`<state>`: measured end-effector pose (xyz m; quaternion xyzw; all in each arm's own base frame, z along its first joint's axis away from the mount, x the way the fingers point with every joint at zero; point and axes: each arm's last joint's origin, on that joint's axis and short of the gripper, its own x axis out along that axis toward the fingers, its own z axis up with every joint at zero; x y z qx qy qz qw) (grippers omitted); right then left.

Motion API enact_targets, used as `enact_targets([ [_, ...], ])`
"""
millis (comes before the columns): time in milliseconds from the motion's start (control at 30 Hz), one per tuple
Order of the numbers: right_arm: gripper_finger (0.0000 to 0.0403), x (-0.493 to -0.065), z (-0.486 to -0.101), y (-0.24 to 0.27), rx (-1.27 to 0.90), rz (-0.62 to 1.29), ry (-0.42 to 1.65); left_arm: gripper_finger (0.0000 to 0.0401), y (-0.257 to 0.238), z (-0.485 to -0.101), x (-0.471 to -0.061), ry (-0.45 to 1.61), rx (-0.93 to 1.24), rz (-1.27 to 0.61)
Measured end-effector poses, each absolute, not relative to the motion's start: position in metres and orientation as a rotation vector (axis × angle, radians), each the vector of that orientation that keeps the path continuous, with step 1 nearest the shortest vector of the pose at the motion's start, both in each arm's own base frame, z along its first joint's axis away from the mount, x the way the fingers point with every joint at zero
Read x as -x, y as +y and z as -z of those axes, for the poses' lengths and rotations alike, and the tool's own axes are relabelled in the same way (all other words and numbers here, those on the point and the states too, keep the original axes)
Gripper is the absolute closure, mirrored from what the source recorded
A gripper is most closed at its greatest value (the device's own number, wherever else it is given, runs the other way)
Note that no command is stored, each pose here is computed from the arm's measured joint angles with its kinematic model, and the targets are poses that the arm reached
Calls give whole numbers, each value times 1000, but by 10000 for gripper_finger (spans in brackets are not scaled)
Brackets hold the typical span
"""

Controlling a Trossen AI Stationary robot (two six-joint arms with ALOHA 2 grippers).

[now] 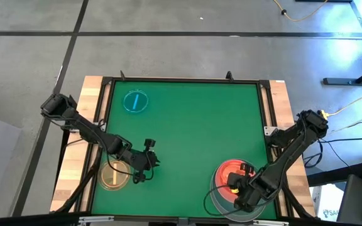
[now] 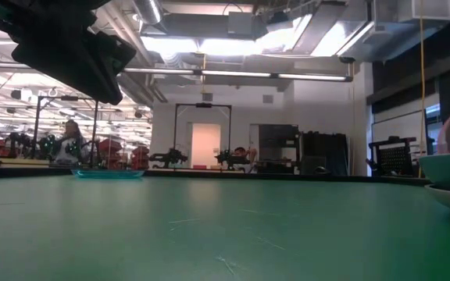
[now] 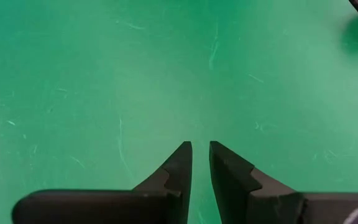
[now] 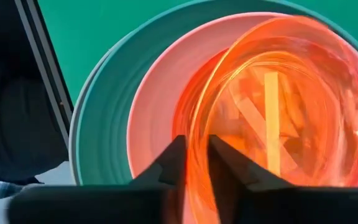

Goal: Stack plastic plates
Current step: Stack the top transparent orange plate on top of the transparent red plate, then stack the transparent blue plate on top of the transparent orange plate

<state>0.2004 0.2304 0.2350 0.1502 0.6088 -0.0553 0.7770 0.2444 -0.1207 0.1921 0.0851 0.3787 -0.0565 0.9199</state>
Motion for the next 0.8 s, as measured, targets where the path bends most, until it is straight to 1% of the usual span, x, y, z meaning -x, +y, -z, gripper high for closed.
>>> enact_targets([
  [167,278,-202,-235,229,-343,112,1342,351,-121,-192,-244,778,-175,116],
  [300,243,-208,-235,224,-306,91,1332,351,-121,-192,-244,778,-175,116],
  [400,233,-216,-236,218,-226,97,1249,351,-121,-193,-245,764,-178,119],
  [567,235,-226,-237,212,-156,96,1178,351,-121,-194,-246,758,-183,122],
  [633,236,-228,-238,211,-90,94,1122,351,-121,-194,-246,757,-198,125],
  [733,236,-239,-238,210,72,170,892,351,-120,-194,-246,746,-215,81],
  [800,237,-246,-233,206,167,220,782,351,-118,-194,-247,741,-222,57],
])
